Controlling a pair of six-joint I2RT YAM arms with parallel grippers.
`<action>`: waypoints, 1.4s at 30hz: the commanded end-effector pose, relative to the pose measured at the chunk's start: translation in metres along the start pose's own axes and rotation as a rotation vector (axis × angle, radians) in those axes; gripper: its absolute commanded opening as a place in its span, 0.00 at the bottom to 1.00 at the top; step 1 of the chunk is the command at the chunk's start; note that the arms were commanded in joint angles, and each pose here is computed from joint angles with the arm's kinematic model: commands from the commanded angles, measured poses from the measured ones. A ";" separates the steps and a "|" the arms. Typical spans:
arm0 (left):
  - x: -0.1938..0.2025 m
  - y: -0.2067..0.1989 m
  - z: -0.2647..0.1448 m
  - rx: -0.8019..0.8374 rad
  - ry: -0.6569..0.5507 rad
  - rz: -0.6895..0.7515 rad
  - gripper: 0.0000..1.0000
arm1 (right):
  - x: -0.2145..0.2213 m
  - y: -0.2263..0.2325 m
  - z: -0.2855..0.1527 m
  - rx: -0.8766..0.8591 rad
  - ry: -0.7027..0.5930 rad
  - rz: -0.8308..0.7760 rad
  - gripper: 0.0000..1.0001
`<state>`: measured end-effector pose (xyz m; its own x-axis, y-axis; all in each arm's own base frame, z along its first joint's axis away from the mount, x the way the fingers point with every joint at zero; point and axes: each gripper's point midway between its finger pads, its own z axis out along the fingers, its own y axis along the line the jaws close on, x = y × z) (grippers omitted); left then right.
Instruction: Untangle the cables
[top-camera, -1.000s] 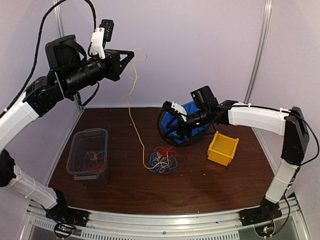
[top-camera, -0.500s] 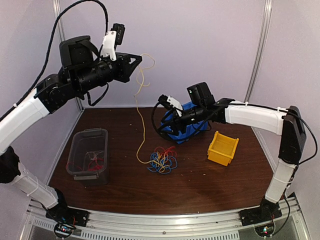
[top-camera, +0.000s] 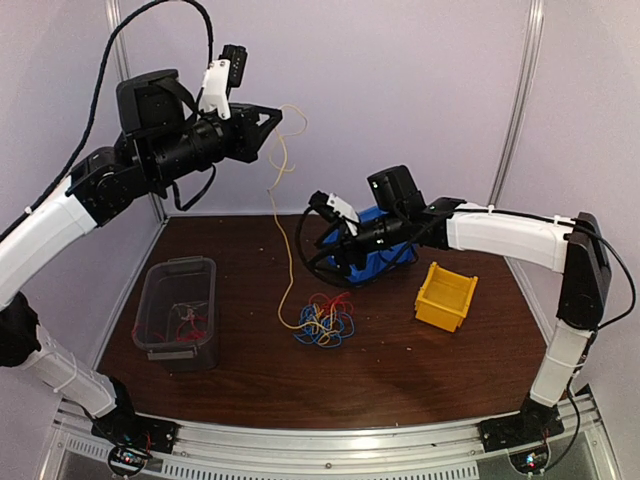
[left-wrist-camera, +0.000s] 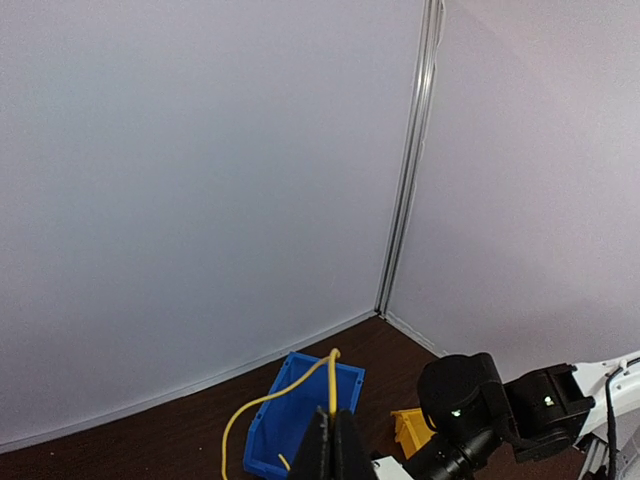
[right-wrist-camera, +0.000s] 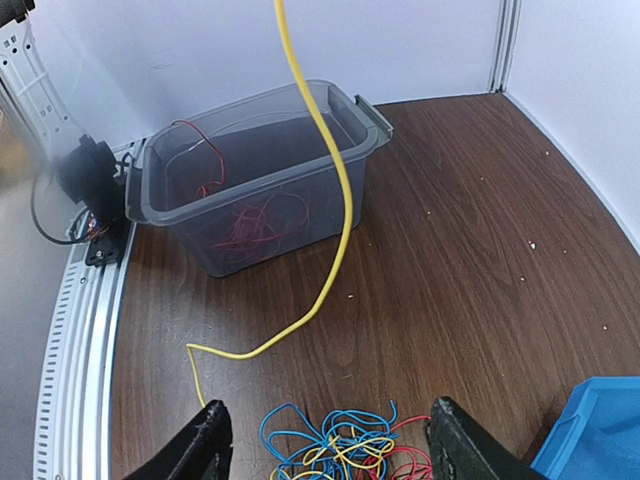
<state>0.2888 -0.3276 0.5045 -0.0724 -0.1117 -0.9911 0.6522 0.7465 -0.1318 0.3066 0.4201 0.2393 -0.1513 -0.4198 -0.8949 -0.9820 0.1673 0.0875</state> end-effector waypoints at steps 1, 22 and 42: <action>-0.018 0.000 -0.014 0.006 -0.050 -0.027 0.00 | -0.021 0.003 -0.006 -0.011 -0.063 -0.018 0.70; -0.024 -0.001 -0.021 0.018 -0.072 -0.044 0.00 | -0.020 0.050 0.051 -0.345 -0.125 0.199 0.67; 0.066 0.035 -0.012 -0.165 0.135 0.000 0.47 | -0.098 0.013 -0.023 -0.054 -0.209 0.024 0.00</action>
<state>0.2921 -0.3054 0.4625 -0.1250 -0.0673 -0.9899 0.5691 0.8124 -0.1271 0.3066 0.4612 0.2656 -0.3374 -0.2774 -0.8995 -0.9413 0.0956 0.3237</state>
